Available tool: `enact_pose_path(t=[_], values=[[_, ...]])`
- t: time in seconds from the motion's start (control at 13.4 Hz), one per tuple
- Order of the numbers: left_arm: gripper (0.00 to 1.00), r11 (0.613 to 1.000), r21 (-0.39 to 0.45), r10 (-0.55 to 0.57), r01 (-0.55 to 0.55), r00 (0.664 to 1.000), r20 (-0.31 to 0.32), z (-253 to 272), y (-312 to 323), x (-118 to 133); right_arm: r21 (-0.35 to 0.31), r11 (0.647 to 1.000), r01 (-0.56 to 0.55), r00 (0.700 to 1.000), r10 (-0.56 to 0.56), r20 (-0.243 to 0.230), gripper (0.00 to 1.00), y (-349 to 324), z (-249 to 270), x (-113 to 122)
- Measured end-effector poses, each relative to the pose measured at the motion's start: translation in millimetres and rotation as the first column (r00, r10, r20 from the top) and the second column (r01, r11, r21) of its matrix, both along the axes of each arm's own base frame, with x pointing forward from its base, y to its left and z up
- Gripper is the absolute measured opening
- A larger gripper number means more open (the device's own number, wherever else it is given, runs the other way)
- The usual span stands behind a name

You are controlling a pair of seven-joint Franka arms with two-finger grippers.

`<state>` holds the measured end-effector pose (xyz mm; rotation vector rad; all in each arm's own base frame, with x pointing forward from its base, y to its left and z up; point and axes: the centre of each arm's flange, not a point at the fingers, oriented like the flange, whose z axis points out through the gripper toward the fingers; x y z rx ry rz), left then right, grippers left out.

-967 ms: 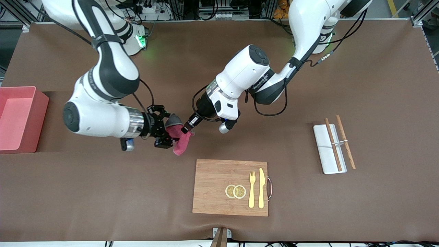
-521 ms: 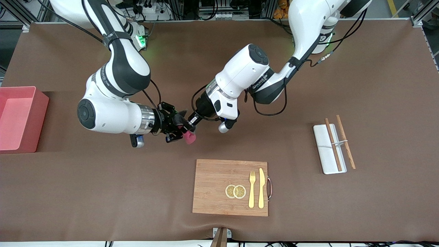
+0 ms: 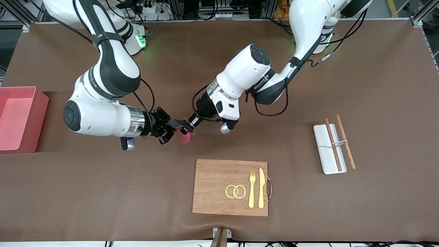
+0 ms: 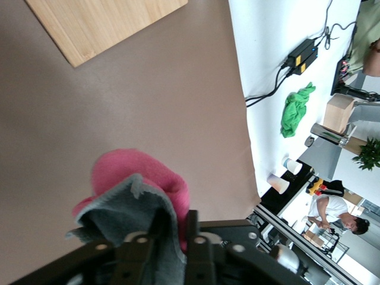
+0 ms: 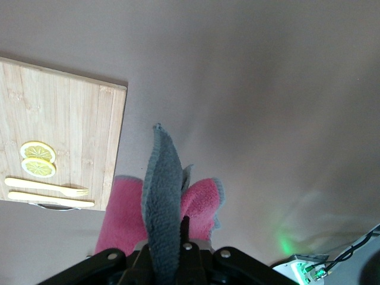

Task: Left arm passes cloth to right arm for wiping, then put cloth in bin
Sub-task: 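Release the cloth from the left gripper and withdraw it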

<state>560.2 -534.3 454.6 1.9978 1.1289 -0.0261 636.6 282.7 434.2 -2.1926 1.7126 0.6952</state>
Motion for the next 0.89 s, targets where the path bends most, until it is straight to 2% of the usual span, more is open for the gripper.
enact_pose_path(t=[0.15, 0.3, 0.52, 0.74, 0.89], values=[[0.51, 1.0, 0.029, 0.003, -0.003, 1.0, -0.015, 13.2, 12.3, 8.8, -0.012, 1.0, -0.009, 1.0, 0.009, 0.002, 0.04, -0.8, -1.1, -0.4], [0.71, 0.994, 0.108, -0.013, 0.016, 0.999, -0.03, 35.9, 40.3, 22.0, -0.035, 0.999, -0.028, 1.0, 0.028, 0.0, 0.04, -0.3, -6.8, -2.1], [1.0, 0.963, 0.257, -0.072, 0.085, 0.996, -0.059, 74.8, 95.9, 33.8, -0.121, 0.99, -0.071, 0.997, 0.067, -0.034, 0.04, 3.5, -48.5, -3.1], [1.0, 0.899, 0.396, -0.162, 0.189, 0.982, -0.102, 99.8, 160.9, 44.1, -0.245, 0.961, -0.128, 0.99, 0.109, -0.088, 0.04, -2.3, -127.6, -0.7], [1.0, 0.828, 0.476, -0.26, 0.296, 0.955, -0.141, 109.1, 206.9, 49.2, -0.3, 0.939, -0.166, 0.985, 0.144, -0.094, 0.04, -6.9, -171.7, -1.9]])
